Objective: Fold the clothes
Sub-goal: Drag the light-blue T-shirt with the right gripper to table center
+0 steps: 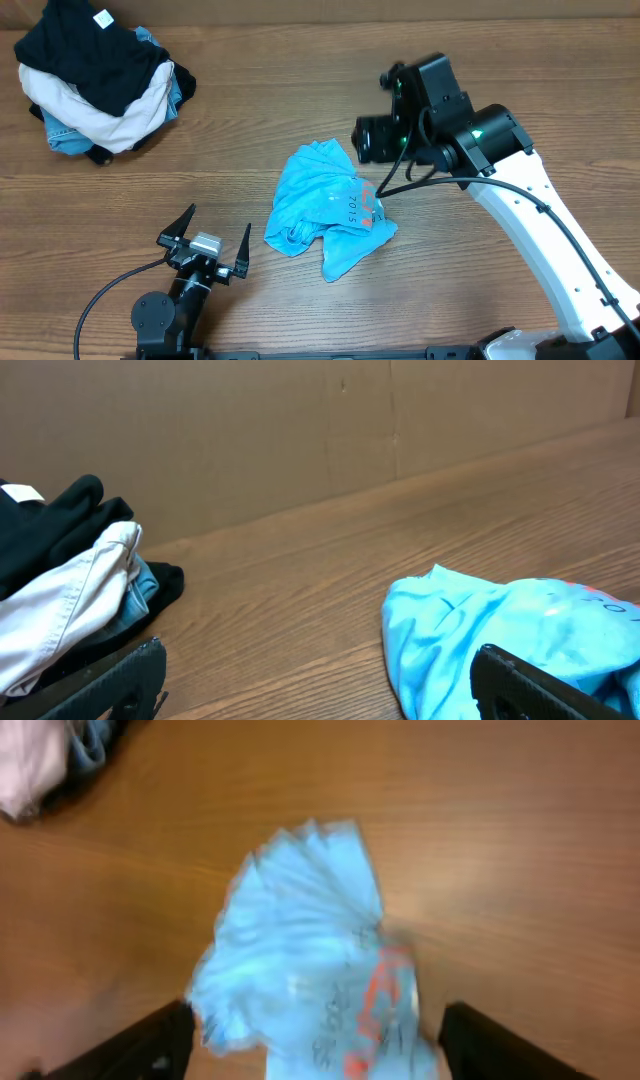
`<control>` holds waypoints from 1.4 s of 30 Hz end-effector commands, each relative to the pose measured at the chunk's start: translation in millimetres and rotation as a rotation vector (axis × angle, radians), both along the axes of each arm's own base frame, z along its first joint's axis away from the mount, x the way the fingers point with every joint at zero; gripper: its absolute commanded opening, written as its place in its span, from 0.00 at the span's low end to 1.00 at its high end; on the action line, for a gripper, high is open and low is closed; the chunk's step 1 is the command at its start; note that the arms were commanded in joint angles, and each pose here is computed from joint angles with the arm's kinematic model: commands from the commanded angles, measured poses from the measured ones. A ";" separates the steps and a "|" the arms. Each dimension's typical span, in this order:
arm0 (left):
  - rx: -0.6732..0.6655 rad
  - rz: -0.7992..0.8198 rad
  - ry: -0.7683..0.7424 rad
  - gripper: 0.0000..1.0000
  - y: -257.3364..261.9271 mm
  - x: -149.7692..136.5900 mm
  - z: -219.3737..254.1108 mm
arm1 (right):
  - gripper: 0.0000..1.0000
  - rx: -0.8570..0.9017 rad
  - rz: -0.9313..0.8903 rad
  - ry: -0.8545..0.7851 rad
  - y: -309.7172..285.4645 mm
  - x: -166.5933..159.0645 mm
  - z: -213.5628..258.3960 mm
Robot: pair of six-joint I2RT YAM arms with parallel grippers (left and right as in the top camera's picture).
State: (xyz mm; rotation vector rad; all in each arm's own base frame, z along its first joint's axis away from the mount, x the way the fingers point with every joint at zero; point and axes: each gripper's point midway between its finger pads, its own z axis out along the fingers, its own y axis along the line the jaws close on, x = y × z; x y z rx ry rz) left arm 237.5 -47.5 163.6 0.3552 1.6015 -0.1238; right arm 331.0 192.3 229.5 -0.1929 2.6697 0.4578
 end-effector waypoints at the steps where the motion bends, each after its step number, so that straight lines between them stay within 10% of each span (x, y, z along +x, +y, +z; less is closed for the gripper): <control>1: 0.018 0.011 -0.008 1.00 2.4 0.5 -0.7 | 0.90 -0.002 -0.019 0.166 -7.6 -35.5 -9.8; 7: 0.018 0.011 -0.007 1.00 2.4 0.5 -0.8 | 0.88 -0.056 -0.357 0.406 -20.1 -76.3 -40.8; 17: 0.018 0.011 -0.007 1.00 2.4 0.5 -0.8 | 0.71 -0.176 -0.098 0.446 44.9 -151.7 -131.7; 42: 0.018 0.011 -0.007 1.00 2.4 0.5 -0.8 | 0.85 -0.270 0.131 0.408 53.0 -143.2 -190.8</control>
